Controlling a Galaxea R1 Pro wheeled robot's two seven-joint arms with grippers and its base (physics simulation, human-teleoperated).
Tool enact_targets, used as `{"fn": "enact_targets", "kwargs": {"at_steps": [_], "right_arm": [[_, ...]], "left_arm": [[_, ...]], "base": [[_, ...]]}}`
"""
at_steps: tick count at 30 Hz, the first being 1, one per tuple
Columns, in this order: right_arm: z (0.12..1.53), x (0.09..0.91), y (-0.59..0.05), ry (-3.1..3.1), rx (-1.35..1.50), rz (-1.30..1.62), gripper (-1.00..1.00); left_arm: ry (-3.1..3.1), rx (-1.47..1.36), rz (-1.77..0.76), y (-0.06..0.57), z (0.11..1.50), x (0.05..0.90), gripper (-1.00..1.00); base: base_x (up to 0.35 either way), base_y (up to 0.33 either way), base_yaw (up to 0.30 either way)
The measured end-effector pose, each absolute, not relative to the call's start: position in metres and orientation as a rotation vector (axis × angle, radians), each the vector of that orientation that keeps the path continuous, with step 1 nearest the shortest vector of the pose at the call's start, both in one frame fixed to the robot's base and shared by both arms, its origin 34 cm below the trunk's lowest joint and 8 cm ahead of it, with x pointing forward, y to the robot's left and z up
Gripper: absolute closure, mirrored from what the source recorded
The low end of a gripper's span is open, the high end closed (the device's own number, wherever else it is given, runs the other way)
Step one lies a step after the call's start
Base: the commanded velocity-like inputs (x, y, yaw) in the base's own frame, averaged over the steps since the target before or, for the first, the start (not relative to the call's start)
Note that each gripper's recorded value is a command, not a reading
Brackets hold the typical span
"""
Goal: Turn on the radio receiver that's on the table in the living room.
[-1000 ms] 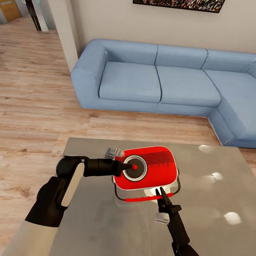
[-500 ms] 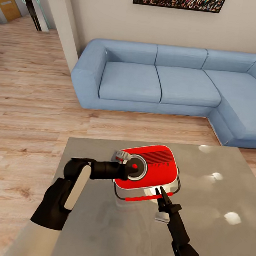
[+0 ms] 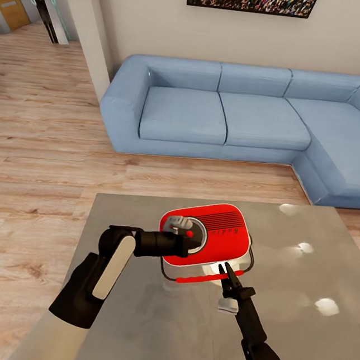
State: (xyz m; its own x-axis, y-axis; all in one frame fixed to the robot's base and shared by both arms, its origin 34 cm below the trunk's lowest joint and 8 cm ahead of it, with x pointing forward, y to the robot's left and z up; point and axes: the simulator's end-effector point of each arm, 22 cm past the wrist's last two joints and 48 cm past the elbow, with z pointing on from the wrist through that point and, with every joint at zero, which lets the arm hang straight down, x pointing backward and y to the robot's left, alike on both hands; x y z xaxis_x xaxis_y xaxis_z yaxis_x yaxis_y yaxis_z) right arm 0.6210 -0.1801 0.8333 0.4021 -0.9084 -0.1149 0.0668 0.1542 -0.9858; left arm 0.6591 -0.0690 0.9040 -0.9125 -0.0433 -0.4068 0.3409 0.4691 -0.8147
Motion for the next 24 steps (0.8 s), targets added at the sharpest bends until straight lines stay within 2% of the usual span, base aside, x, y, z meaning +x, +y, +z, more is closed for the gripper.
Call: {"fn": "enact_targets", "kwargs": {"at_steps": [24], "right_arm": [[0.833,0.622,-0.183,0.898,-1.212,-0.88,1.0]], "left_arm": [[2.393,0.234,-1.313,-0.059,0.894,0.672,1.0]], "base": [[0.0,0.0,0.0]]}}
